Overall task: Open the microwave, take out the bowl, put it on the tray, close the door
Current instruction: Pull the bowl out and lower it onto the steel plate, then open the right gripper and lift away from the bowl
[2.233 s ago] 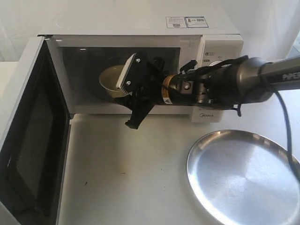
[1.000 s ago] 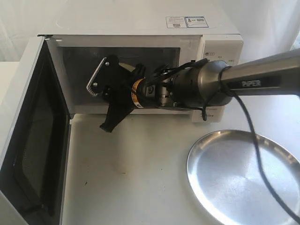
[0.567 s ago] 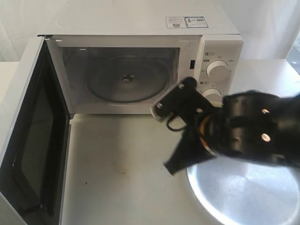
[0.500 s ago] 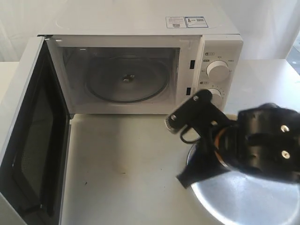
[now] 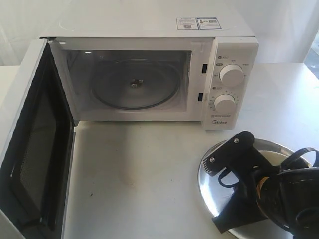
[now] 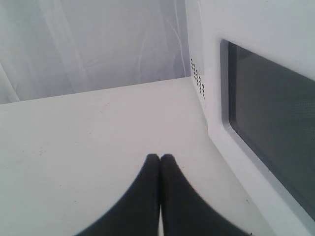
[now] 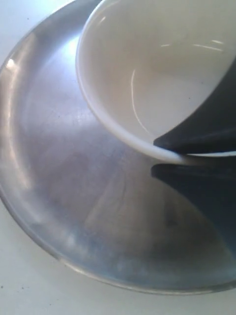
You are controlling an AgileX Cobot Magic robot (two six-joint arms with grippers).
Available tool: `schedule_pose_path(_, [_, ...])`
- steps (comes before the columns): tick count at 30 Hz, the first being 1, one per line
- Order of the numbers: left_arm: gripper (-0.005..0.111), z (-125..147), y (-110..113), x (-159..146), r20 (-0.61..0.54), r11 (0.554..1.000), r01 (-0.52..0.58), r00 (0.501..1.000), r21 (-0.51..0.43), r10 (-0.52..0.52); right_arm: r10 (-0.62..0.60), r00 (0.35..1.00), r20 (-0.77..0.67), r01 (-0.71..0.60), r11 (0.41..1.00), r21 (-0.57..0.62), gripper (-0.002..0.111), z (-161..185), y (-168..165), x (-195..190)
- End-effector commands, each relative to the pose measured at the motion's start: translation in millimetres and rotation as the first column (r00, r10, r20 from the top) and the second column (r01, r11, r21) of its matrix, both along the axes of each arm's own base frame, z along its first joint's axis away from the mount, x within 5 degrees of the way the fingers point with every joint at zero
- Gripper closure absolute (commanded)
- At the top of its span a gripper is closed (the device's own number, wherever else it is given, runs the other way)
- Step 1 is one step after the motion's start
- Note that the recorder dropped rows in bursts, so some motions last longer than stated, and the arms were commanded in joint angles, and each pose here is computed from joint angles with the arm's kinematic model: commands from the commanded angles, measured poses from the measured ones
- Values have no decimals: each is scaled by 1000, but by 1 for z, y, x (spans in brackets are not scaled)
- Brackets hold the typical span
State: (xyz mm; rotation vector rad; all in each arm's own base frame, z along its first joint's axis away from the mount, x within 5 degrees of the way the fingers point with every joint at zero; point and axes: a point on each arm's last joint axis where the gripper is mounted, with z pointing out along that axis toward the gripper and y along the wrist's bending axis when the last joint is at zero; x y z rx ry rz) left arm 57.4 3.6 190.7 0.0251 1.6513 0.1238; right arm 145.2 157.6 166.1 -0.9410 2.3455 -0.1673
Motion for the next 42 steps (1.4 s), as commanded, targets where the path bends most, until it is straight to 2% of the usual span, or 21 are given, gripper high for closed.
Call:
schedule_pose_path(1, [107,1,0,0,9,1000,4,1000,-7,-4,18,998,54,-19,1000,0,108,3,1,3])
schedule_pose_path(6, [107,1,0,0,9,1000,4,1000,-7,-4,9,999,52,-10,1000,14,108,3,1,3])
schedule_pose_path(12, [107,1,0,0,9,1000,4,1000,-7,-4,86,996,2,-86,994,63,108,-6,3,-5])
schedule_pose_path(23, [107,1,0,0,9,1000,4,1000,-7,-4,103,995,4,-103,993,56,108,-7,3,-6])
schedule_pose_path(25, [107,1,0,0,9,1000,4,1000,-7,-4,103,995,4,-103,993,57,105,-7,3,-6])
schedule_pose_path(34, [107,1,0,0,9,1000,4,1000,-7,-4,103,995,12,-103,993,52,76,-7,3,-6])
schedule_pose_path(38, [107,1,0,0,9,1000,4,1000,-7,-4,132,990,55,-135,988,71,75,-4,6,-3])
schedule_pose_path(42, [107,1,0,0,9,1000,4,1000,-7,-4,215,971,104,-233,945,230,75,16,23,-5])
